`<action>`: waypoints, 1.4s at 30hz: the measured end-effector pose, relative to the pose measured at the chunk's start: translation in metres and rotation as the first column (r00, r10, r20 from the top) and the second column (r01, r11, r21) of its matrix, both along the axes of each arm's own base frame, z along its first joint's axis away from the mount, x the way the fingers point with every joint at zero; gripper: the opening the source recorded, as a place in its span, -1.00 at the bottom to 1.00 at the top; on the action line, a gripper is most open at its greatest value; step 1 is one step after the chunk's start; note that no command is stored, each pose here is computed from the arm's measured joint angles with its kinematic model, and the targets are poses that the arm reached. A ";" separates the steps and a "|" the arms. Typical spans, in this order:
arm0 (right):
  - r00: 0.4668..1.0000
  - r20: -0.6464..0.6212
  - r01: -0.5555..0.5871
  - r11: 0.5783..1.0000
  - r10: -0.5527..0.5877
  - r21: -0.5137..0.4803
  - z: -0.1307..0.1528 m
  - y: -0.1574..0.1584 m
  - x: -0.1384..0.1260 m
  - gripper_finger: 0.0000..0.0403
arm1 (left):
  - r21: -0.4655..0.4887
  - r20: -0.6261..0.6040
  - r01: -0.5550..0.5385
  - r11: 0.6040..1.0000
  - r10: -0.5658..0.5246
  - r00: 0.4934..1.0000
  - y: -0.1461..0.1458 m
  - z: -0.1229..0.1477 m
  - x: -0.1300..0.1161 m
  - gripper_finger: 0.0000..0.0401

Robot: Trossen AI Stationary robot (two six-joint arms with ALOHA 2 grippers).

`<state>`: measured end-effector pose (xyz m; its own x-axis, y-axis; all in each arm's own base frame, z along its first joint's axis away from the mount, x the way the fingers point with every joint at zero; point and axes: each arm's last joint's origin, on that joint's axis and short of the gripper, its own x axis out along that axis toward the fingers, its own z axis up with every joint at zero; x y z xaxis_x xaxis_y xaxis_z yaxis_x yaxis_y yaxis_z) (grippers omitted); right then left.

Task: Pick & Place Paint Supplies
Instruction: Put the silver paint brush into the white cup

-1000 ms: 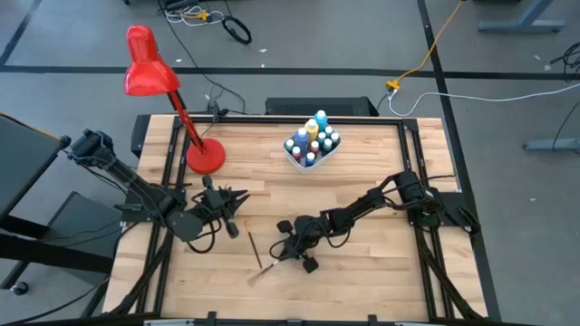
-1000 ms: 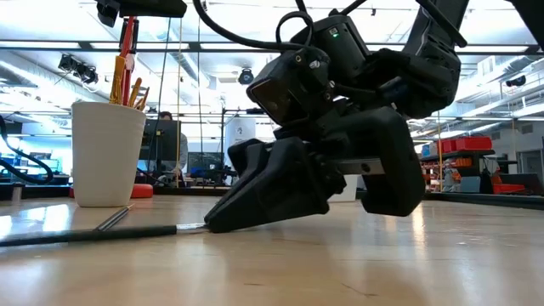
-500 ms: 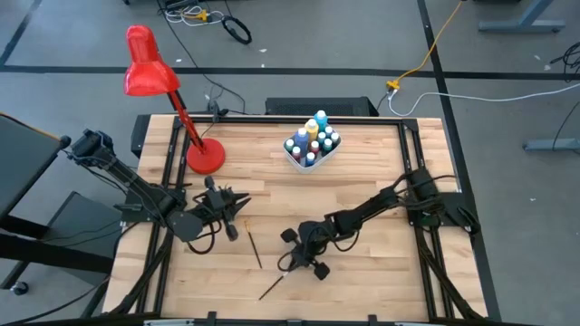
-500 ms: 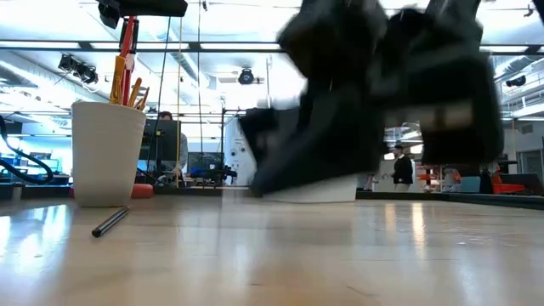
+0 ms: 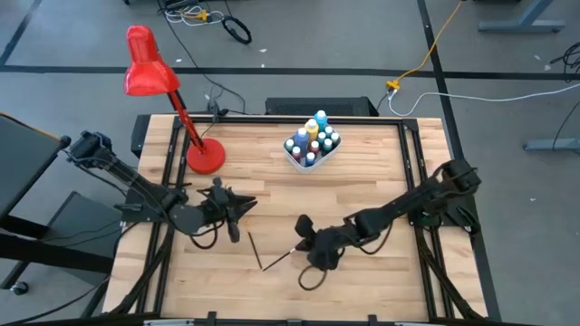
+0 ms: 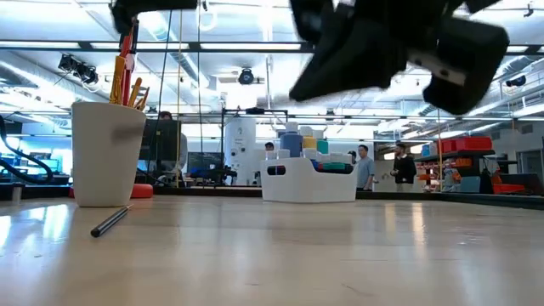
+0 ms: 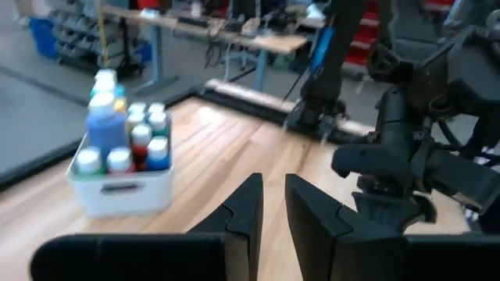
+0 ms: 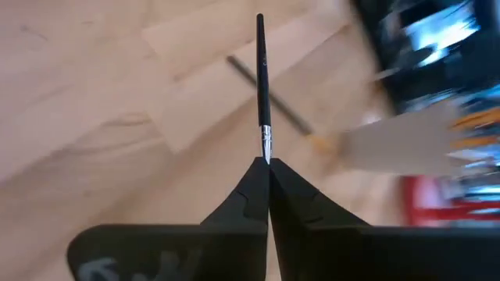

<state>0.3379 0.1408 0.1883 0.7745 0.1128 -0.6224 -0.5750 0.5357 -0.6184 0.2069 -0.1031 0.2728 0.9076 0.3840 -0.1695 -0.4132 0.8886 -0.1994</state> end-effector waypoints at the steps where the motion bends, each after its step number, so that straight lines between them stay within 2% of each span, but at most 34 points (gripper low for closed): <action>1: 1.000 0.024 -0.010 0.999 0.011 -0.042 0.004 0.002 -0.002 -1.00 | 0.009 0.013 0.011 1.000 -0.011 1.000 0.000 0.002 0.003 -0.67; 6: 0.995 0.087 -0.034 0.972 0.056 -0.234 0.019 0.012 -0.014 -1.00 | 0.080 0.098 0.078 0.994 -0.086 0.991 0.004 0.013 0.016 -0.67; 10: 0.990 0.096 -0.053 0.920 0.098 -0.388 0.028 0.019 -0.024 -1.00 | 0.112 0.125 0.183 0.977 -0.197 0.972 0.008 0.014 0.027 -0.67; 13: 0.983 0.111 -0.077 0.880 0.145 -0.469 0.036 0.025 -0.030 -1.00 | 0.068 0.150 0.295 0.953 -0.302 0.941 0.016 0.015 0.033 -0.67; 17: 0.964 0.097 -0.152 0.813 0.248 -0.562 0.042 0.033 -0.038 -1.00 | -0.032 0.191 0.375 0.927 -0.363 0.912 0.029 0.015 0.039 -0.67; 24: 0.945 0.131 -0.164 0.779 0.301 -0.605 0.059 0.035 -0.047 -1.00 | -0.086 0.187 0.456 0.886 -0.435 0.881 0.043 0.006 0.054 -0.64; 32: 0.940 0.158 -0.134 0.754 0.302 -0.643 0.076 0.029 -0.055 -1.00 | -0.070 0.134 0.533 0.843 -0.521 0.843 0.040 0.006 0.086 -0.39; 36: 0.935 0.159 -0.126 0.716 0.317 -0.686 0.079 0.030 -0.056 -1.00 | -0.172 0.079 0.545 0.821 -0.540 0.838 0.040 0.003 0.101 -0.27; 39: 0.935 0.155 -0.130 0.716 0.318 -0.686 0.079 0.030 -0.056 -1.00 | -0.263 0.062 0.548 0.794 -0.553 0.831 0.039 -0.004 0.112 -0.23; 42: 0.941 0.151 -0.118 0.710 0.304 -0.694 0.078 0.029 -0.056 -1.00 | -0.301 0.057 0.581 0.756 -0.594 0.802 0.036 -0.010 0.119 -0.21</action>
